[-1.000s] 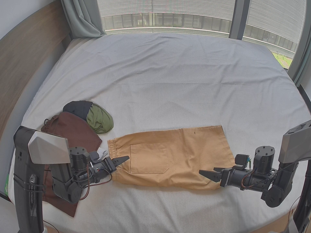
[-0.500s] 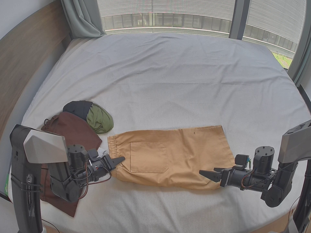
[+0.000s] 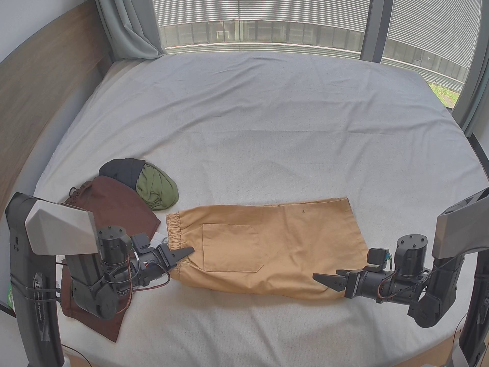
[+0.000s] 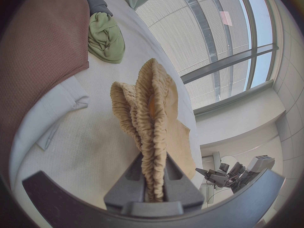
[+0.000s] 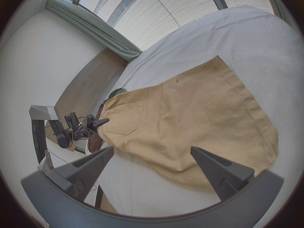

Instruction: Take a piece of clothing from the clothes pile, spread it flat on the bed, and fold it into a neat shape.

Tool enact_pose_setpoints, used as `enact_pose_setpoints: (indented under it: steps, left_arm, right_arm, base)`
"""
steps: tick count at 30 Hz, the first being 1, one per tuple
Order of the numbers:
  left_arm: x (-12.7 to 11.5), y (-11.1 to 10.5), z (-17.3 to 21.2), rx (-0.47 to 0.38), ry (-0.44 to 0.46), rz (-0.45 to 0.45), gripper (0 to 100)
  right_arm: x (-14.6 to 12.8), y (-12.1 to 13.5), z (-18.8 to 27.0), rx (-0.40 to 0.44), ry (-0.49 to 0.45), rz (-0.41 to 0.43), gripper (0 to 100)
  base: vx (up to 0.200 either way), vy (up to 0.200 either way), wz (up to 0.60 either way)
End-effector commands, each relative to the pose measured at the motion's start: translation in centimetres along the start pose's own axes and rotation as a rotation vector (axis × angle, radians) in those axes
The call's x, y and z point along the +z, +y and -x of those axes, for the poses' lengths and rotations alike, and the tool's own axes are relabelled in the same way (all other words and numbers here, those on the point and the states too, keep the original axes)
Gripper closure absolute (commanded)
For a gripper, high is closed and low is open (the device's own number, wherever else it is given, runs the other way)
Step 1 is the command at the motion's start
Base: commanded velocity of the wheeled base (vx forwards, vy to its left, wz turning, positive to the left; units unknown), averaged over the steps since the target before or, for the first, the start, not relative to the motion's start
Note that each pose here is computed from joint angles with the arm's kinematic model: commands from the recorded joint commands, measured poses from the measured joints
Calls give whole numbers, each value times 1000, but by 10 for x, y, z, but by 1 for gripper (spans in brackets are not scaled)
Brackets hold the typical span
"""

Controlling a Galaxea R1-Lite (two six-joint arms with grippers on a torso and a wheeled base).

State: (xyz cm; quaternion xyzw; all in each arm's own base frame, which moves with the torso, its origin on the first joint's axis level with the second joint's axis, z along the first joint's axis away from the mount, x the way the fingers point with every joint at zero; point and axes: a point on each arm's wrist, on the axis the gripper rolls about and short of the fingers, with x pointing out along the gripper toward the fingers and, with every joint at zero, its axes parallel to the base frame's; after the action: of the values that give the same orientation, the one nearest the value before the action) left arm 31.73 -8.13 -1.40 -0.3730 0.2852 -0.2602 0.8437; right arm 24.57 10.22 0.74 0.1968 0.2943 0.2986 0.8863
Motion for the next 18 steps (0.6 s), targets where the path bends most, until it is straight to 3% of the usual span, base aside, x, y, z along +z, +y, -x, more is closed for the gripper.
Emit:
enact_pose_setpoints:
  steps: [1, 10, 18]
  left_arm:
    - [4, -4, 8, -15, -3, -4, 100]
    - [11, 3, 25, -24, 15, -70, 100]
    - [12, 7, 30, -16, 15, -69, 100]
  right_arm:
    - [-8, -6, -3, -18, 34, 0, 0]
    - [-13, -10, -3, -34, 54, 5, 0]
    - [-14, -10, -2, -35, 61, 19, 0]
  base:
    - [0, 0, 0]
    - [0, 0, 0]
    - [0, 0, 0]
